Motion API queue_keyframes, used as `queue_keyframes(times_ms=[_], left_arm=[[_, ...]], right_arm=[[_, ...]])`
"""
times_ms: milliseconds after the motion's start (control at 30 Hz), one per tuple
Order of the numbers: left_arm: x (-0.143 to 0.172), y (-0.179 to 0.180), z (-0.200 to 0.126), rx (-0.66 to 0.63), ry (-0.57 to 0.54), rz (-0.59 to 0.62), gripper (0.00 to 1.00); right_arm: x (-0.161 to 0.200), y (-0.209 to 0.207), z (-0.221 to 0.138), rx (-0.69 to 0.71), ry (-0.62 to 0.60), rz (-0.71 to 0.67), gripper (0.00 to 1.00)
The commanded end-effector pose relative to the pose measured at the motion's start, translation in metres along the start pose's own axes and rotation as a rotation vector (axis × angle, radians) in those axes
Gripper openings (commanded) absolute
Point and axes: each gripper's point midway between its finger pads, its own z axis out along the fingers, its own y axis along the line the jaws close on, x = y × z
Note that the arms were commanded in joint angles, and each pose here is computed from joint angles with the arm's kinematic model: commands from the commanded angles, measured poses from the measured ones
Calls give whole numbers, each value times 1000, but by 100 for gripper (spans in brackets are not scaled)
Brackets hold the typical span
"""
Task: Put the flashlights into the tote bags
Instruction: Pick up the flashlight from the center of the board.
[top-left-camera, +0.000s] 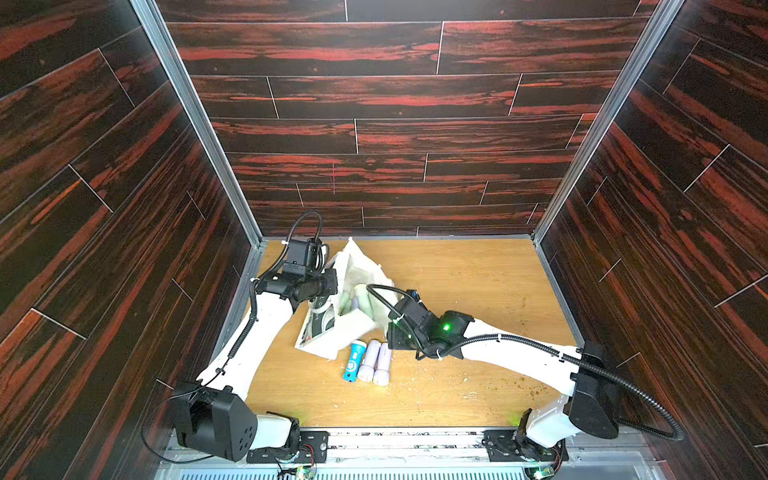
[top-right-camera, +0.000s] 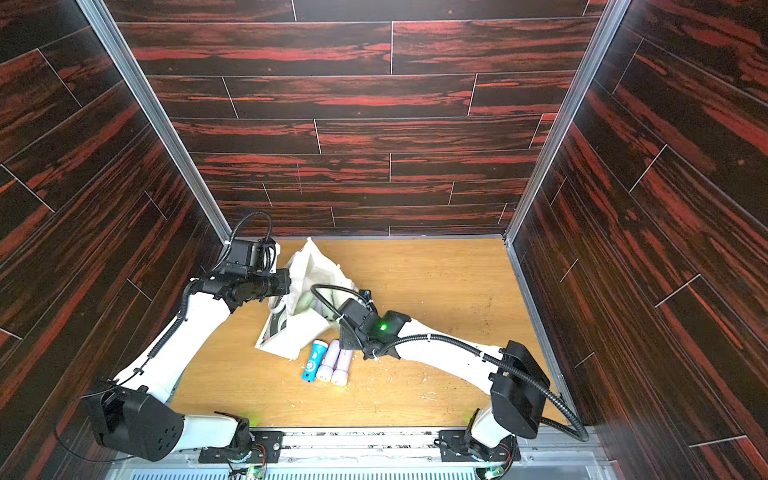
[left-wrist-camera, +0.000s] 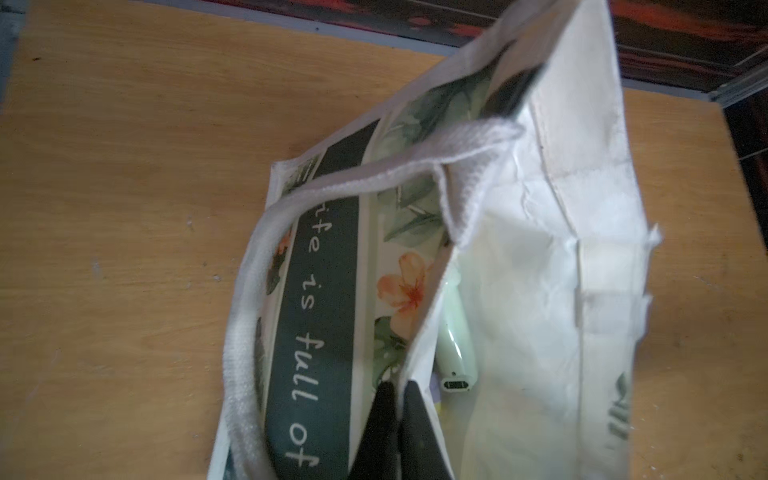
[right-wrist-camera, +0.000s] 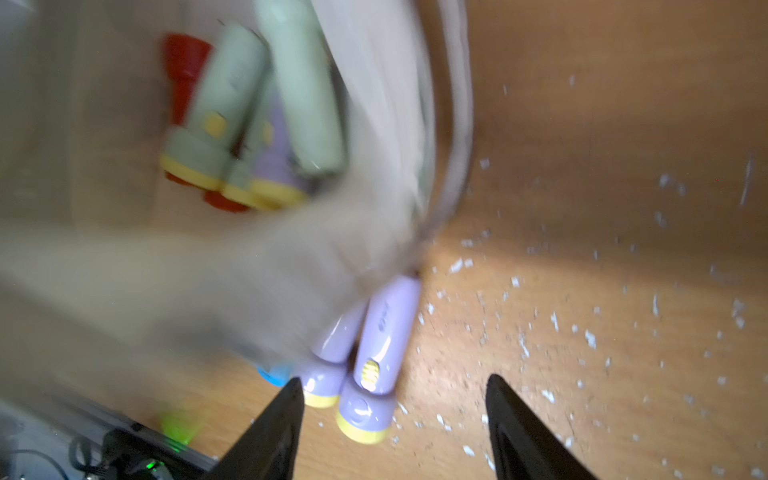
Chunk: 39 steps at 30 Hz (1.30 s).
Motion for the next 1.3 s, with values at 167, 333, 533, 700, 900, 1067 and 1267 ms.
queue_keyframes(times_ms=[167,333,533,700,900,1067,1267], left_arm=[[-3,13,-10,-70,-15,10,0],[-4,20,-8,-108,-18,-4,0],[-2,38,-8,-203,-8,-13,0],[-1,53,-10,-293,-1,-3,0],[1,64,-12,-357,6,7,0],[2,63,-10,-350,10,8,0],[1,63,-12,-353,7,9,0]], right_arm=[[-7,14,-34,-65,-62,3,80],[10,7,-17,-27,1,23,79],[39,1,13,58,106,33,73],[50,1,31,85,159,27,73],[60,8,51,100,224,5,70],[60,13,63,107,246,-5,69],[67,2,77,145,291,27,60]])
